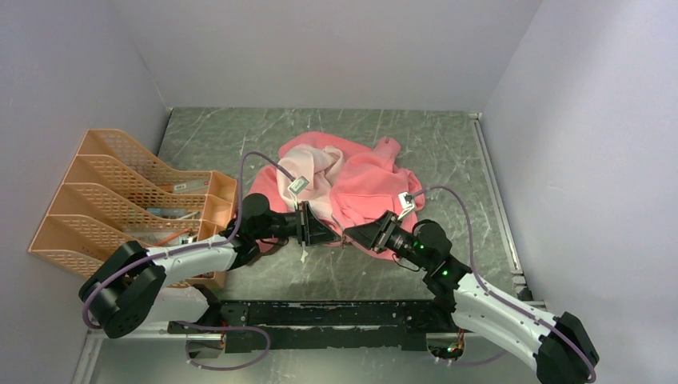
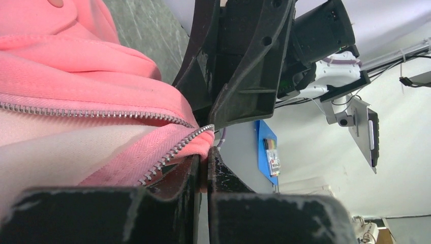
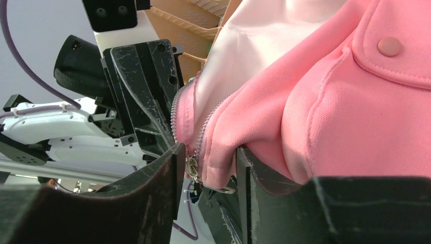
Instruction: Zip up the jacket
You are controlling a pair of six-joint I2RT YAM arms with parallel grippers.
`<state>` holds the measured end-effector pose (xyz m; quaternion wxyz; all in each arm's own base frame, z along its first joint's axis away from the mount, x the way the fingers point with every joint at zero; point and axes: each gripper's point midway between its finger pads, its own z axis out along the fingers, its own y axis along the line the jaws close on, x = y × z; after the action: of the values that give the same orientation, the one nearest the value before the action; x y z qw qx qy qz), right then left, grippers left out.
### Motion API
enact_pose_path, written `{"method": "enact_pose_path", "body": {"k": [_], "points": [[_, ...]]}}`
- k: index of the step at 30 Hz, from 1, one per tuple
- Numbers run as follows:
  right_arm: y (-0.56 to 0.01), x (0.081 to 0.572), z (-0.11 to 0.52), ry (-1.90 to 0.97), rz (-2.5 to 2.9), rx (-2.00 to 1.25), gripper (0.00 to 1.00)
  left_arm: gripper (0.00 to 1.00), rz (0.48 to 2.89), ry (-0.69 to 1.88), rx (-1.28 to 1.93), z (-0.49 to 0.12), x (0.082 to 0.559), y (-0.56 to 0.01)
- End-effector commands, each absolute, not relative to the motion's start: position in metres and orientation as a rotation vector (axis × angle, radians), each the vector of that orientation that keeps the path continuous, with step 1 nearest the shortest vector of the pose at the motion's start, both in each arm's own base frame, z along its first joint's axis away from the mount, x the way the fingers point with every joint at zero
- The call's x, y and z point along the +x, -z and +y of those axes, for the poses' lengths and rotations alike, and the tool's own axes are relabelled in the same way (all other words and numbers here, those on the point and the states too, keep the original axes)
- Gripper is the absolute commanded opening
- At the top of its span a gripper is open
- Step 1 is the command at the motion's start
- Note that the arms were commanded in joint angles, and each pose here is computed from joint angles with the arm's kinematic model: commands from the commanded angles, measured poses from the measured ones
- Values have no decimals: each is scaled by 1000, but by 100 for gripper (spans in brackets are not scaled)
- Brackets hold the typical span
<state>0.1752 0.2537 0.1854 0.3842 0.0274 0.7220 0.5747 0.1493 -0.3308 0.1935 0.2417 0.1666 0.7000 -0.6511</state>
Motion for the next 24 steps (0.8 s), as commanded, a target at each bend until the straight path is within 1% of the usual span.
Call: {"method": "enact_pose_path", "body": {"k": [1,9,13,16,24], "points": [[-183,167,248,-1463,1865,74,46,8,1848,1850,532,-333,137,-207],[-171,161,228,-1325,1951,83,57,8,1850,1852,531,-333,137,-206],[-166,154,221,-1285,1999,62,60,8,1850,1852,529,-333,137,-205],[-167,144,223,-1314,2025,17,60,8,1852,1850,524,-333,137,-205],[-182,120,241,-1510,2028,-96,61,8,1855,1856,514,-334,138,-204]]}}
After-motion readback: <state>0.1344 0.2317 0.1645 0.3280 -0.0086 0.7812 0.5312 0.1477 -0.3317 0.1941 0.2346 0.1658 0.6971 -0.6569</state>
